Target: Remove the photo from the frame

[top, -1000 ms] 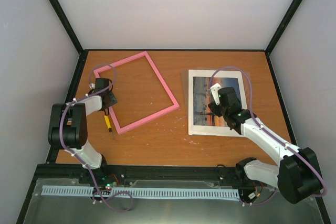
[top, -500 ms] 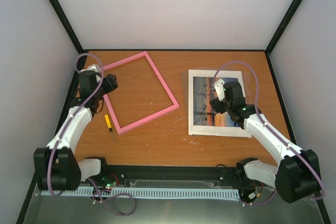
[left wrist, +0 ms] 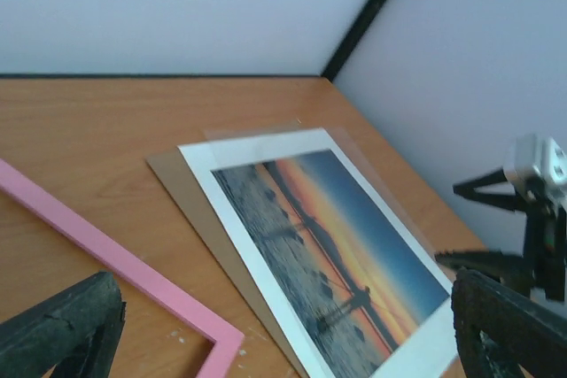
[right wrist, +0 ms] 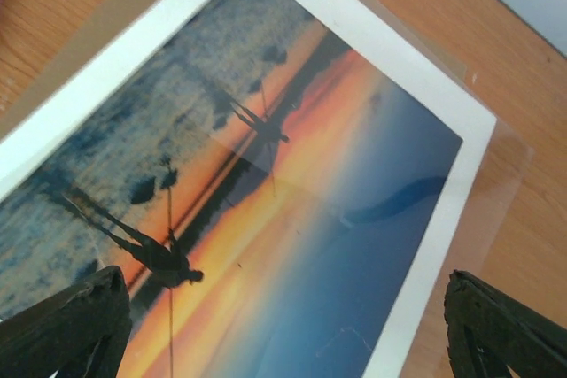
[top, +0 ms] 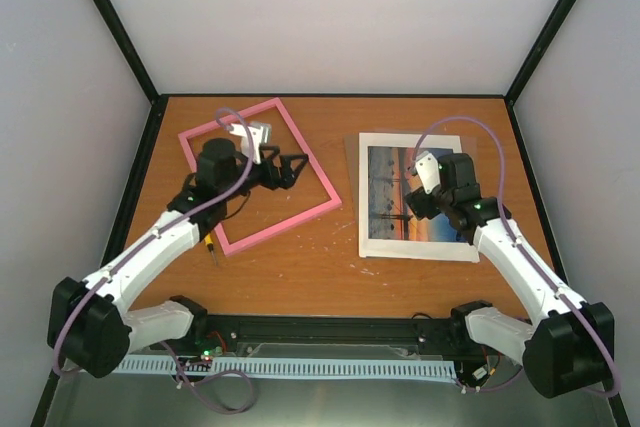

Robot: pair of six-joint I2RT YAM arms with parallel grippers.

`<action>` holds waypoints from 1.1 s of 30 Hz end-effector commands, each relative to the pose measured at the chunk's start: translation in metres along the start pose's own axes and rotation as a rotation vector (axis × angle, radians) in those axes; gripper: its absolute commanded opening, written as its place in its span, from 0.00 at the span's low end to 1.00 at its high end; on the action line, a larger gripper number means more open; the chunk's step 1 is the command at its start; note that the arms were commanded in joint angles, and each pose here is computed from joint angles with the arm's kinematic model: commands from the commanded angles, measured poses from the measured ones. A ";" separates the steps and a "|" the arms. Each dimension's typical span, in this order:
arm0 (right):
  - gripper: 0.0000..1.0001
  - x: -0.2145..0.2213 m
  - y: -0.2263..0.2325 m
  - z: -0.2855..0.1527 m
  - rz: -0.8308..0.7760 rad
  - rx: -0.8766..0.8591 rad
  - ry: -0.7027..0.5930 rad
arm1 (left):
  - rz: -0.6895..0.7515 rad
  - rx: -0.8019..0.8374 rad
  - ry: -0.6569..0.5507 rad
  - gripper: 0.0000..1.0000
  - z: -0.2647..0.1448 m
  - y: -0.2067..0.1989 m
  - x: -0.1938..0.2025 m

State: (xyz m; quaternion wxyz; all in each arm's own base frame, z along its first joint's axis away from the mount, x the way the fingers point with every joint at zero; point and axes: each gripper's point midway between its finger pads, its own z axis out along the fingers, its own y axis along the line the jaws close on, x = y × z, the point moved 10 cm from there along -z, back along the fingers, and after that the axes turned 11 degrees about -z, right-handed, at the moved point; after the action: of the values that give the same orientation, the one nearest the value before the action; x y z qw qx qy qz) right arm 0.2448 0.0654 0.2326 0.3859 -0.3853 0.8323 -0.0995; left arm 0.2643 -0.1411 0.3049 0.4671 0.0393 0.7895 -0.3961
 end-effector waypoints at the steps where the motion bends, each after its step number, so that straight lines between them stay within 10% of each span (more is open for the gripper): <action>1: 0.94 0.012 -0.015 0.000 0.046 0.024 0.087 | 0.040 0.066 0.006 1.00 0.017 -0.006 0.028; 10: 0.94 0.029 -0.028 -0.007 0.126 0.050 0.131 | 0.081 -0.067 0.018 1.00 0.030 -0.020 0.073; 16: 0.95 0.042 -0.042 -0.009 0.182 -0.003 0.109 | -0.031 -0.600 -0.183 1.00 0.039 0.025 0.060; 23: 0.90 0.052 -0.045 0.007 0.158 -0.095 0.122 | -0.120 -0.206 0.102 0.98 0.090 0.018 0.061; 26: 0.87 0.059 -0.046 0.013 0.165 -0.160 0.135 | -0.140 -0.002 0.256 0.81 0.108 0.002 0.083; 33: 0.78 0.086 -0.047 0.044 0.212 -0.281 0.205 | -0.144 0.089 0.482 0.72 0.156 -0.024 0.117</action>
State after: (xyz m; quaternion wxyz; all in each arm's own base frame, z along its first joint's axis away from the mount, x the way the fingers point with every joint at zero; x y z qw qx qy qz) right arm 0.2632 -0.0177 0.1844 0.2608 -0.3218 0.9101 -0.0096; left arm 0.2968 -0.2654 0.1827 0.2851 0.0502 0.8746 -0.3889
